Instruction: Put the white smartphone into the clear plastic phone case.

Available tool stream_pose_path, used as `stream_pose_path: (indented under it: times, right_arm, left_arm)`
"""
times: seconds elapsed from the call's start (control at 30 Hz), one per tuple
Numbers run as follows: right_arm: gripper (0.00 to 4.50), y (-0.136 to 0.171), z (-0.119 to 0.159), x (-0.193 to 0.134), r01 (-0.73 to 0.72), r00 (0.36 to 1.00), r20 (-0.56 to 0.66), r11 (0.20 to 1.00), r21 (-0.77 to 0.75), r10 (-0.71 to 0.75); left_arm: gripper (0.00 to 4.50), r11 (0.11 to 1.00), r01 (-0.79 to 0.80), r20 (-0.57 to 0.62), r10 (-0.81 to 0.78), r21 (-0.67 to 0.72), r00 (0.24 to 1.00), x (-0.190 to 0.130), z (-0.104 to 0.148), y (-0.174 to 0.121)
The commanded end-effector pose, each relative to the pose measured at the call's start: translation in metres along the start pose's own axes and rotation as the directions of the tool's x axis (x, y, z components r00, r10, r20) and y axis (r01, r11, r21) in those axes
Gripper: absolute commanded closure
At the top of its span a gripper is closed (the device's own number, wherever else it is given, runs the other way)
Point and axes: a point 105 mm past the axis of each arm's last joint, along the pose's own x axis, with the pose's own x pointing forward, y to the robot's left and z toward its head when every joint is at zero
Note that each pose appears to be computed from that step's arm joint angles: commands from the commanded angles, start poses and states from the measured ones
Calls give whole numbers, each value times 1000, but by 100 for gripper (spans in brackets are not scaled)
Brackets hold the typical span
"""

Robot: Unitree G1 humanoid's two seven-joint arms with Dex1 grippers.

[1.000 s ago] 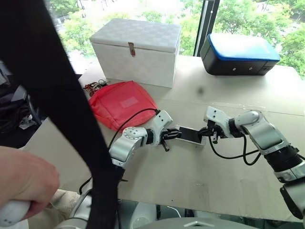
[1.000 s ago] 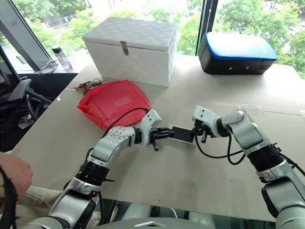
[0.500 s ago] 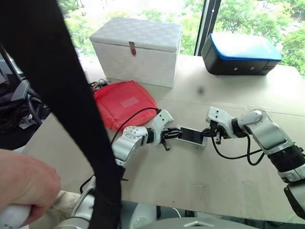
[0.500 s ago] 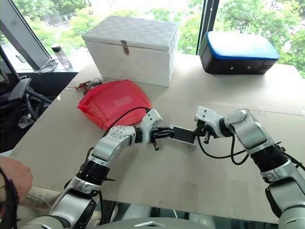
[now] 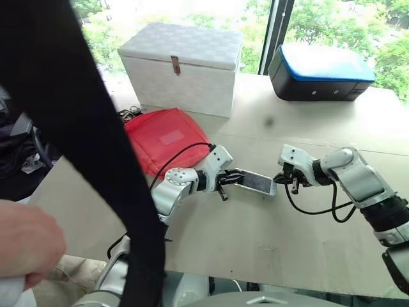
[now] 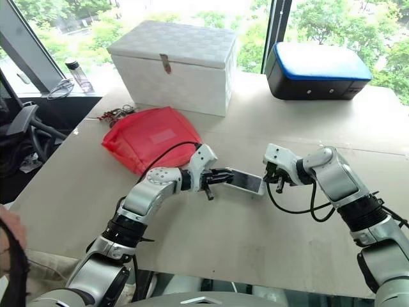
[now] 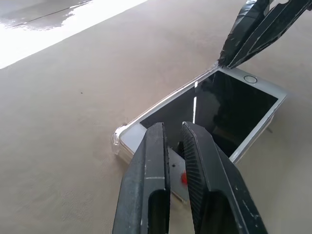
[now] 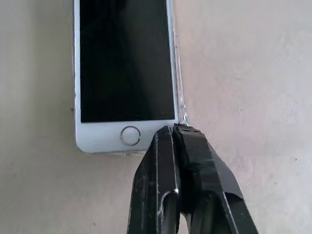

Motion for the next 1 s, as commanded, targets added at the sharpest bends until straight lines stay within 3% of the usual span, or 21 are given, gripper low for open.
stream_pose_path:
  times: [0.03,0.23,0.5,1.0]
  right_arm:
    - [450,29,-20,20,-101,995,35,990,103,98]
    - [450,36,-2,-4,-90,988,134,992,83,79]
    - [450,47,-14,-23,-99,994,48,992,84,96]
    - [450,53,-38,1,-141,984,-82,977,160,156]
  left_arm:
    - [397,1000,11,21,-12,15,1000,0,6,-5]
    - [397,1000,17,25,-17,10,1000,-1,6,-8]
    - [397,1000,16,24,-16,13,1000,-1,6,-6]
    - [397,1000,12,20,-13,25,1000,-2,5,-7]
